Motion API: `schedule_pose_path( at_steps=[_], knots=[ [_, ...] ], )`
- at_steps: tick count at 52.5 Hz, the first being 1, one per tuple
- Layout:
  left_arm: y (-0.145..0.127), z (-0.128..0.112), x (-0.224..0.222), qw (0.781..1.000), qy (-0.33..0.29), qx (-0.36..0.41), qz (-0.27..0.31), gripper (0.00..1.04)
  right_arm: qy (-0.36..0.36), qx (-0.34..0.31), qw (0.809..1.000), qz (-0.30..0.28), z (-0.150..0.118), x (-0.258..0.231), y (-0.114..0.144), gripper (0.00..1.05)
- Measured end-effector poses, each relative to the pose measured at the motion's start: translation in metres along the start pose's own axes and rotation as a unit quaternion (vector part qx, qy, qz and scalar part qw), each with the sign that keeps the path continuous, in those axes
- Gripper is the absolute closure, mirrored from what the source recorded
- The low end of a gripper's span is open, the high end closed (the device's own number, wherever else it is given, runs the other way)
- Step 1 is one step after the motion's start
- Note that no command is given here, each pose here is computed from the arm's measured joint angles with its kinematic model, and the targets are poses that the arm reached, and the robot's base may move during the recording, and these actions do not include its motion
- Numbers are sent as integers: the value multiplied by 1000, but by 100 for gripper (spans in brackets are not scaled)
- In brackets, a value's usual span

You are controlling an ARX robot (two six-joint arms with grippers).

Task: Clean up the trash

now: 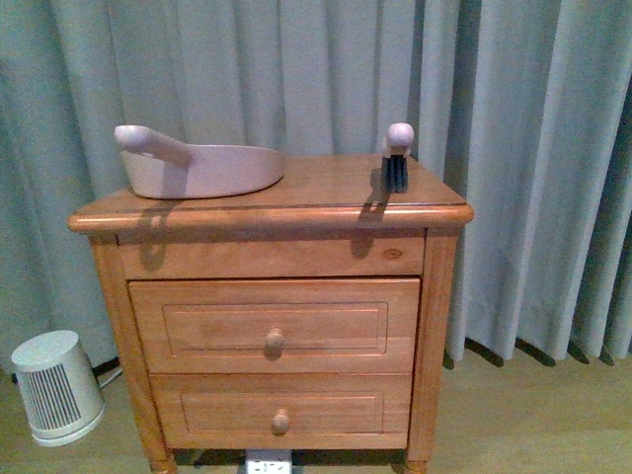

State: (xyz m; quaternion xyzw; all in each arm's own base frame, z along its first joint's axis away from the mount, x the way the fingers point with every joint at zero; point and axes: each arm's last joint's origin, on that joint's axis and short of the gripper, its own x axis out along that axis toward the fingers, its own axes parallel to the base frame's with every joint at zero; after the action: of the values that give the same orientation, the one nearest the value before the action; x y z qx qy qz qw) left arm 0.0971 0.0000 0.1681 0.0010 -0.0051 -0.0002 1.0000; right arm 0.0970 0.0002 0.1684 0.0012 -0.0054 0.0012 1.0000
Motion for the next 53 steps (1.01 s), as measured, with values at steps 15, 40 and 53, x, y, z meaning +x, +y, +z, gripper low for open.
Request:
schedule_pose_path(
  at_steps=[15, 40, 53],
  knots=[
    [0, 0, 0, 1000, 0, 0, 0, 8, 0, 0, 1000, 0, 0, 0, 0, 7],
    [0, 0, 0, 1000, 0, 0, 0, 8, 0, 0, 1000, 0, 0, 0, 0, 7],
    [0, 0, 0, 1000, 0, 0, 0, 8, 0, 0, 1000, 0, 0, 0, 0, 7]
  ],
)
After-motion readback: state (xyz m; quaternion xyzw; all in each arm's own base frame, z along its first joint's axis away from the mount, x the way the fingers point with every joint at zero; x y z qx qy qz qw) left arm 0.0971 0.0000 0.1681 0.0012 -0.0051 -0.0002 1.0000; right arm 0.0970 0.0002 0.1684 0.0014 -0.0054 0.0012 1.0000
